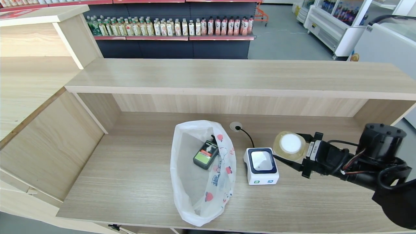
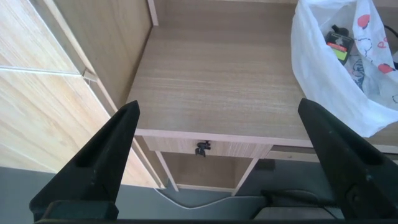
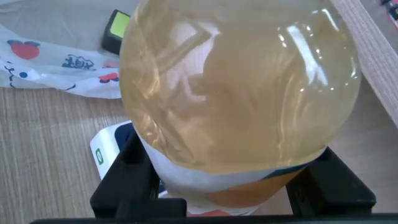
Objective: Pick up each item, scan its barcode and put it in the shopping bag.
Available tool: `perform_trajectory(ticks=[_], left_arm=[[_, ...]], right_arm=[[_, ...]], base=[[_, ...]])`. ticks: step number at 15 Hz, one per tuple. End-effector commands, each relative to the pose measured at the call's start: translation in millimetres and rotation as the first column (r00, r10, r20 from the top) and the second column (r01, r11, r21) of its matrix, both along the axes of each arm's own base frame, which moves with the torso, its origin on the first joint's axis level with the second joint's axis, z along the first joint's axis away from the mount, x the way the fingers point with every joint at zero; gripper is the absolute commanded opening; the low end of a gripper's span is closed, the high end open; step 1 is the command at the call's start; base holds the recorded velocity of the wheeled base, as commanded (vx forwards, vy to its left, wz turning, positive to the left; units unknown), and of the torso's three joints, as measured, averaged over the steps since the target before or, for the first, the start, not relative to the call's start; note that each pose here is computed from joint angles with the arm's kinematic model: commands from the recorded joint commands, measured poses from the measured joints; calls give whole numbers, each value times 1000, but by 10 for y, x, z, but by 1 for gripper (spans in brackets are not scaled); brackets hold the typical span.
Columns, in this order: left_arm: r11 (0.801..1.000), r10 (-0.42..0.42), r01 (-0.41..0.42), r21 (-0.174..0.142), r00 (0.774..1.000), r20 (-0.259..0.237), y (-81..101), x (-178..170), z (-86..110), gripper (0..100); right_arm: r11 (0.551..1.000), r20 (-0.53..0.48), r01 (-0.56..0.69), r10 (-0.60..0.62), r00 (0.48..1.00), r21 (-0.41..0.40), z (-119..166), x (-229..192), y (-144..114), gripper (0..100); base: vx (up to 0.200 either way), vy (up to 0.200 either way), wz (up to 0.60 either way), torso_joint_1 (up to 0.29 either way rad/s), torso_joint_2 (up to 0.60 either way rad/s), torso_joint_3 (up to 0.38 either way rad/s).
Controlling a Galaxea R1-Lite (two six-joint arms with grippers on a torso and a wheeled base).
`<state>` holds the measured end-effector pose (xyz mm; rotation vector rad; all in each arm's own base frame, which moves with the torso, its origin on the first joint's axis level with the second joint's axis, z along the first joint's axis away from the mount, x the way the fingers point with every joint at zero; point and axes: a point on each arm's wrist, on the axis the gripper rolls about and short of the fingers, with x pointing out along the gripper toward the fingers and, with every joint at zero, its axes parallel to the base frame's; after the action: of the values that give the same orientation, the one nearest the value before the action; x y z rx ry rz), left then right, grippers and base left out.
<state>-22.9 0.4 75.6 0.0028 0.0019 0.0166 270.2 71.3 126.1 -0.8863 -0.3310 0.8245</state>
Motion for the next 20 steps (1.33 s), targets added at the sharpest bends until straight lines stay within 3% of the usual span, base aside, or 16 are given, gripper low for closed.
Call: perform_trajectory(ticks=[1, 7, 13, 20], left_arm=[[1000, 0, 0, 0, 1000, 0, 0, 0, 0, 100], [1000, 0, 0, 0, 1000, 0, 0, 0, 0, 100], [1000, 0, 0, 0, 1000, 0, 0, 0, 0, 100], [1000, 0, 0, 0, 1000, 0, 0, 0, 0, 100]], right_arm=[[998, -30, -58, 58, 998, -1, -243, 240, 45, 0], [988, -47, -154, 155, 987, 14, -425, 423, -25, 0], [969, 7, -247, 247, 969, 13, -460, 664, 3, 0], [965, 12, -260, 260, 965, 15, -548, 759, -17, 0]], base=[[0, 0, 0, 0, 0, 0], [0, 0, 0, 0, 0, 0], [0, 0, 0, 0, 0, 0], [0, 0, 0, 0, 0, 0]])
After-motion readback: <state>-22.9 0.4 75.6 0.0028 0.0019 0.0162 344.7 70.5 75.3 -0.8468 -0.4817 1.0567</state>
